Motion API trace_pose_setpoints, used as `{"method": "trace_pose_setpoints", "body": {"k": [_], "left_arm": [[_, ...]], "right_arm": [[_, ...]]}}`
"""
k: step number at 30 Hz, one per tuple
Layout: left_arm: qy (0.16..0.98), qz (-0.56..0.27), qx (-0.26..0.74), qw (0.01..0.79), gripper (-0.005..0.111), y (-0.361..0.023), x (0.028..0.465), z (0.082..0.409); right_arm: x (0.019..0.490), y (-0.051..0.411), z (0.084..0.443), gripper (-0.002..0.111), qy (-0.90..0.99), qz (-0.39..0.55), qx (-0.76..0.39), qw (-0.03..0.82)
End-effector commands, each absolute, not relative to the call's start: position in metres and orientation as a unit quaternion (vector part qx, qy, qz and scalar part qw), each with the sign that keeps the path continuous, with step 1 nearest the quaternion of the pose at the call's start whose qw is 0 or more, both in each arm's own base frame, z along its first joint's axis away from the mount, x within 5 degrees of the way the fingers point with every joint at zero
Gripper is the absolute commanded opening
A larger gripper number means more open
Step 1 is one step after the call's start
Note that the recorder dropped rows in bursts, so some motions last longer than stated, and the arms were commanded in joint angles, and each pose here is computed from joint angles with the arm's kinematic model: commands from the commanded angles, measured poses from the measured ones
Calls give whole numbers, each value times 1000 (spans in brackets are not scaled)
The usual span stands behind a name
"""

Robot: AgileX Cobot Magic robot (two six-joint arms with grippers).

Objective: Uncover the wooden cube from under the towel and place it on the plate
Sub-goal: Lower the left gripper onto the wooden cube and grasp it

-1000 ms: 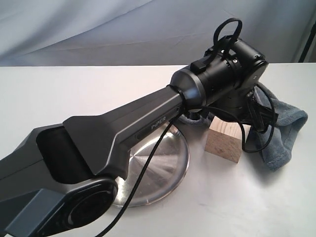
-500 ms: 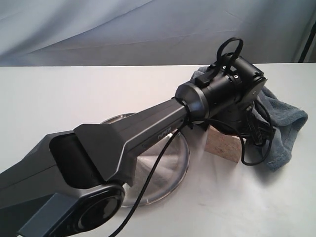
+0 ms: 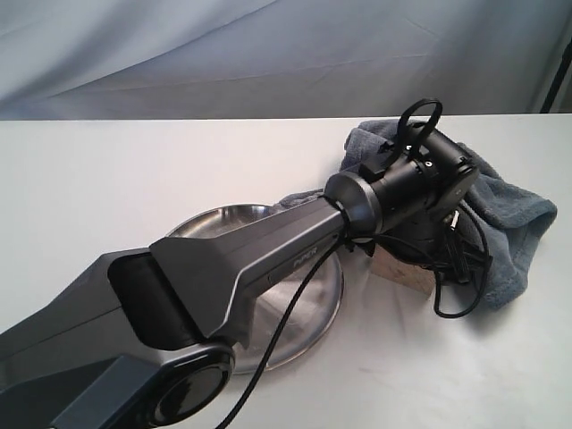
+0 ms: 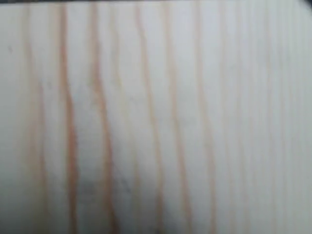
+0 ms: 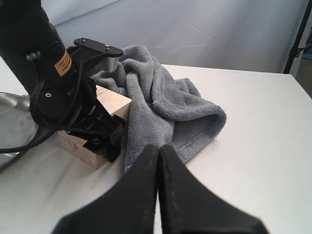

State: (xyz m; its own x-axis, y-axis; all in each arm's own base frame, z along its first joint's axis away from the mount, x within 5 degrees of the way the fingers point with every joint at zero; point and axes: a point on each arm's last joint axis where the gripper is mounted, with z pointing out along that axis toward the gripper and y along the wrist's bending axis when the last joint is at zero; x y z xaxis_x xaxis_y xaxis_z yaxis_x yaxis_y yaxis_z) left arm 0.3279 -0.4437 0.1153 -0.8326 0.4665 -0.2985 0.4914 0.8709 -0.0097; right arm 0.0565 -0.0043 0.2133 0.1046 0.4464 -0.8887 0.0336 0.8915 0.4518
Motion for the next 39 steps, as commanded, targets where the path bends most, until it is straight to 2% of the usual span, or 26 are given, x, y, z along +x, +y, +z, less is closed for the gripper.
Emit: {"method": "trace_pose_setpoints", "body": {"k": [1,5,11,39], "left_arm": [[955,-47,253,149,64,-445,326,119],[955,-47,253,147,34,-446,326,118],[954,-52,253,150,1,-446,326,124],[944,-66,248,208,0,-440,328,184]], "right_arm": [[56,-4,212,3,656,148,186,717],[56,-4,212,3,656,148,186,717],[56,-4,212,3,656,148,186,717],[56,-4,212,3,656,148,186,717]]}}
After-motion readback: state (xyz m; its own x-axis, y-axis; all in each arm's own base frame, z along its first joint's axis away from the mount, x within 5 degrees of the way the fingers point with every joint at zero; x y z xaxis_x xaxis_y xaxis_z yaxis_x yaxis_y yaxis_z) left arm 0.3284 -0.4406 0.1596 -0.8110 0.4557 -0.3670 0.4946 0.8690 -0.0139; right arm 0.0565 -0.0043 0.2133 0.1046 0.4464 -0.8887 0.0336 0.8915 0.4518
